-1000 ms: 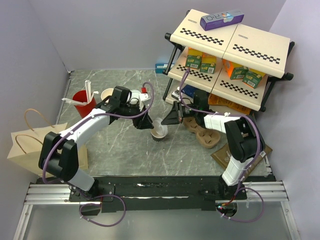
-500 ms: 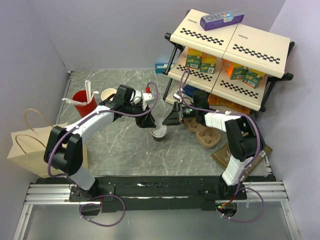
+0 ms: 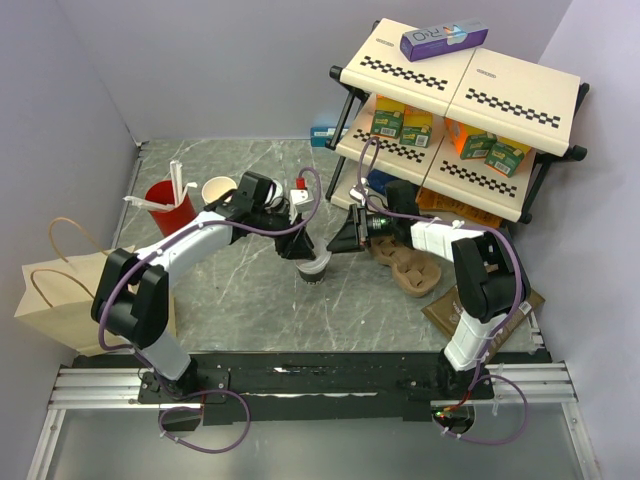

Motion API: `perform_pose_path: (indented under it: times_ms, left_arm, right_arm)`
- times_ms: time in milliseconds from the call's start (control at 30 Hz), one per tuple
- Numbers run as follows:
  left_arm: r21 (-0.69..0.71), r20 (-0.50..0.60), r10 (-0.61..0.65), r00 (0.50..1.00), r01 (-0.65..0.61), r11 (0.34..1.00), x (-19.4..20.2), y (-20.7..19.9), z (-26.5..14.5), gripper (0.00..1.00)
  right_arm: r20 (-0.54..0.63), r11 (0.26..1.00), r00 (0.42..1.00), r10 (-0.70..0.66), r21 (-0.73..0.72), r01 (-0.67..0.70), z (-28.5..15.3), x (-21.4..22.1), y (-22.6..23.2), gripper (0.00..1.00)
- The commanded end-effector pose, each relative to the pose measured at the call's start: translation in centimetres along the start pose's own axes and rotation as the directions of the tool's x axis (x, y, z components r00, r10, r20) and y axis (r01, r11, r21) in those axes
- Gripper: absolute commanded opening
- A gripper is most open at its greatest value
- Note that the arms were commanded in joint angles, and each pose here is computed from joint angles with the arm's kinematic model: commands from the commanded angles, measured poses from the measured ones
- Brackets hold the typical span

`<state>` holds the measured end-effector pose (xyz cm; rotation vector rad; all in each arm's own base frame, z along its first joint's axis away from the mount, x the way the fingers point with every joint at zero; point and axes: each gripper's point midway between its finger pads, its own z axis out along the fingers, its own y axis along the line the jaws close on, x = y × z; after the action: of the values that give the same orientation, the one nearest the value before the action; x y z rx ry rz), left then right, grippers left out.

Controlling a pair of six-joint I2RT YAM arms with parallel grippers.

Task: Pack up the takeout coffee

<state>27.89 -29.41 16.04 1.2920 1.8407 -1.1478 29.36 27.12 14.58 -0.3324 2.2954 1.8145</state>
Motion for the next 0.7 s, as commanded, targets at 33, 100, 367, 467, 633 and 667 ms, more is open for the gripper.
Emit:
perform_pose_path:
  times_ms: [33,100,367,467,633,667]
  left_arm:
    - [0.038,0.046,0.063,0.997,-0.064,0.997,-2.1,-0.7,0.2,0.46]
    - [0.040,0.045,0.057,0.997,-0.059,0.997,-2.0,-0.7,0.3,0.46]
    - [0.038,0.032,0.045,0.998,-0.047,0.998,-1.5,-0.9,0.4,0.45]
    - [0.033,0.029,0.043,0.999,-0.044,0.998,-1.4,-0.8,0.4,0.44]
    - [0.025,0.025,0.034,0.999,-0.034,0.999,-1.2,-0.7,0.4,0.44]
    - [0.023,0.022,0.033,0.999,-0.033,0.999,-1.1,-0.6,0.4,0.43]
  right_arm:
    - [0.024,0.997,0.997,-0.072,0.031,0.071,-0.7,-1.1,0.9,0.39]
    - [0.024,0.997,0.997,-0.076,0.030,0.076,-0.7,-1.1,1.0,0.40]
    - [0.017,0.996,0.997,-0.069,0.049,0.068,-0.6,-1.1,0.3,0.42]
    - [0.018,0.997,0.998,-0.059,0.058,0.058,-0.5,-1.1,-0.1,0.42]
    - [0.007,0.997,0.999,-0.051,0.066,0.050,-0.4,-1.0,-0.8,0.43]
    - [0.008,0.996,0.998,-0.056,0.068,0.055,-0.3,-1.1,-0.8,0.43]
